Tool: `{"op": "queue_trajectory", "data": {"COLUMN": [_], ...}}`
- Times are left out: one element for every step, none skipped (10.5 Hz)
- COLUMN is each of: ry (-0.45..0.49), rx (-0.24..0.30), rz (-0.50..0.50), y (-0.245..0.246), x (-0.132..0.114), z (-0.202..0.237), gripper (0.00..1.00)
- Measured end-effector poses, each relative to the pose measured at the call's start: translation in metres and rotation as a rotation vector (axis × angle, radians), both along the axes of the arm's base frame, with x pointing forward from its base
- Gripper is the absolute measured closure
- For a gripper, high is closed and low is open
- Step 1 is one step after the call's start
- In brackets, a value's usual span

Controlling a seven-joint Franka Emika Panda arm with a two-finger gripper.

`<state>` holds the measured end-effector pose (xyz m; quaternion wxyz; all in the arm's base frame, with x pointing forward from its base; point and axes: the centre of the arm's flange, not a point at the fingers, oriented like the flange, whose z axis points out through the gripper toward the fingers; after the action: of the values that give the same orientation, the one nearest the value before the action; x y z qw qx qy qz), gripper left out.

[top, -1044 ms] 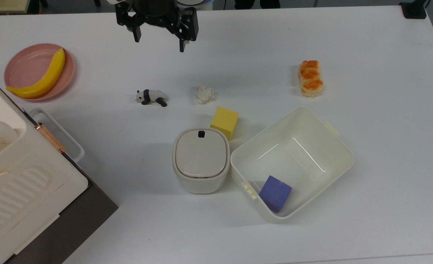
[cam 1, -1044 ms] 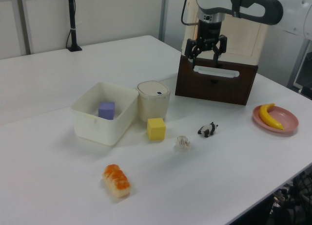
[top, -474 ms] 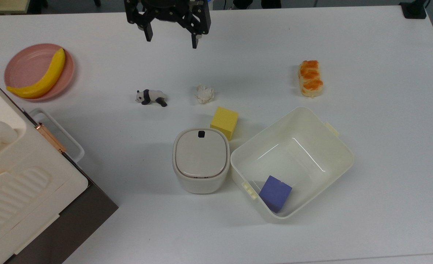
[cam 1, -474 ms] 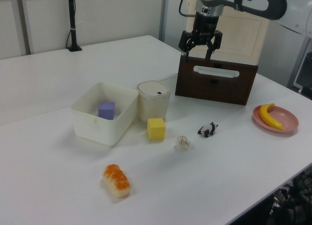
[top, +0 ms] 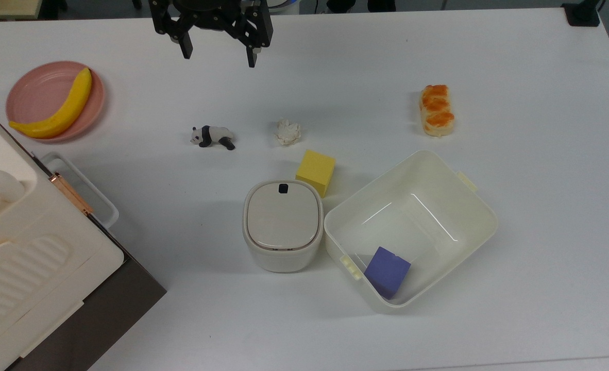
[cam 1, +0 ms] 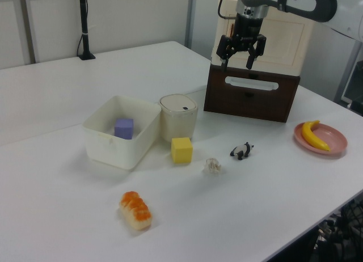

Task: Put the bread in the basket
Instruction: 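Move the open gripper across the table toward the orange-topped bread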

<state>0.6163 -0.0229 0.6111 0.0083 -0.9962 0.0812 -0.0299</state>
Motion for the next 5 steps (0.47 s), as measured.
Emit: {"op": "queue_trajectory", "data": {"ry": [0.001,0.003,0.005,0.007,0.011], "rx": [0.001,0.002,0.002,0.002,0.002], "rz": [0.008,0.016,0.023,0.028,0.030], "y": [0.003,0.007,0.011,0.013,0.014], "x": [0.000,0.000,0.000,0.000,0.001], "z": [-0.001,-0.002,-0.002,-0.004,-0.006], "gripper": [0.00,0.00,0.00,0.00,0.00]}}
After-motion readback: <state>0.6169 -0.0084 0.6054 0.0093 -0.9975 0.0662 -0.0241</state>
